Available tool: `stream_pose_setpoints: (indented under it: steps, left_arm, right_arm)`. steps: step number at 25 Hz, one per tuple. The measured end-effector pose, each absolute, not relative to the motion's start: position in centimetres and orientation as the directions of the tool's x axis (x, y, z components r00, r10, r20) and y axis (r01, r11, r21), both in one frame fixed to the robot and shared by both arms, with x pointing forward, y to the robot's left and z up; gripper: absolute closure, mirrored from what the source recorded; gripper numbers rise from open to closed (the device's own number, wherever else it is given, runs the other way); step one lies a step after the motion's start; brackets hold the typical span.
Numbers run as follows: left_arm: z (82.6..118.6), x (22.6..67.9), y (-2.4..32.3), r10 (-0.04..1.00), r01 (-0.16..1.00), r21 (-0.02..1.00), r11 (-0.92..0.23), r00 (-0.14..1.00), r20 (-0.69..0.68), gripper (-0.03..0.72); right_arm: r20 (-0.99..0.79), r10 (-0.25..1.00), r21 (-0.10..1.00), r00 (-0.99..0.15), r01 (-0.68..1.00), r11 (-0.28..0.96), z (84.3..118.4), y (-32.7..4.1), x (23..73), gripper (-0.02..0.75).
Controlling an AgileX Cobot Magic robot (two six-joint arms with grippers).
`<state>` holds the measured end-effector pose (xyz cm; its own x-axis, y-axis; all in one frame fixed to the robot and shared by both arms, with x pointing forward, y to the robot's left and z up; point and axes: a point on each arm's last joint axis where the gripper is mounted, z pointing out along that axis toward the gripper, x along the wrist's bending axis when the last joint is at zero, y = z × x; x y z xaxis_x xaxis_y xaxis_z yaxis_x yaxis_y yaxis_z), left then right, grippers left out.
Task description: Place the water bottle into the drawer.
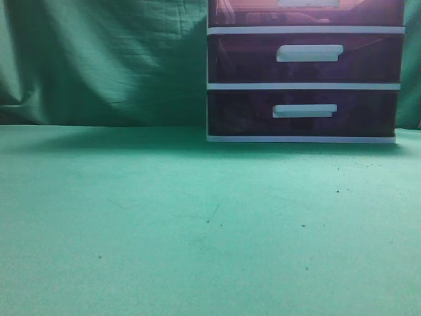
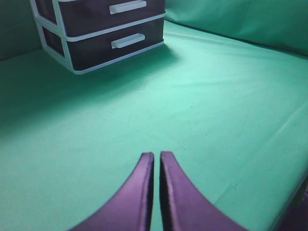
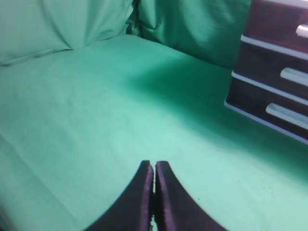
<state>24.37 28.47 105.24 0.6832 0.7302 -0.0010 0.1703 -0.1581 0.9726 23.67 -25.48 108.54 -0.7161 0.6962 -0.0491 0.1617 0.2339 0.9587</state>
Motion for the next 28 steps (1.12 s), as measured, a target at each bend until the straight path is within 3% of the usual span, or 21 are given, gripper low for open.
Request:
stream_pose_setpoints:
  steps: [7, 11, 18, 24, 28]
  left_arm:
    - [105.2, 24.4, 28.5, 0.73, 0.17, 0.973, -0.158, 0.683, 0.0, 0.688]
    - [105.2, 24.4, 28.5, 0.73, 0.17, 0.973, -0.158, 0.683, 0.0, 0.688]
    - [105.2, 24.4, 28.5, 0.73, 0.17, 0.973, -0.158, 0.683, 0.0, 0.688]
    - [105.2, 24.4, 28.5, 0.731, 0.169, 0.973, -0.159, 0.682, 0.001, 0.688]
    - [105.2, 24.4, 28.5, 0.731, 0.169, 0.973, -0.159, 0.682, 0.001, 0.688]
  right_arm:
    - [-0.091, 0.71, 0.955, -0.698, 0.141, 0.261, 108.3, -25.7, 24.0, 0.738]
    - [-0.013, 0.875, 0.981, -0.483, 0.164, 0.105, 108.2, -27.1, 26.0, 0.738]
    - [0.079, 0.995, 0.956, -0.057, 0.289, -0.059, 101.3, -29.8, 28.5, 0.738]
    - [0.091, 0.991, 0.95, 0.098, 0.288, -0.116, 96.7, -30.6, 28.7, 0.738]
    - [0.103, 0.988, 0.952, 0.112, 0.276, -0.131, 94.8, -30.6, 29.1, 0.738]
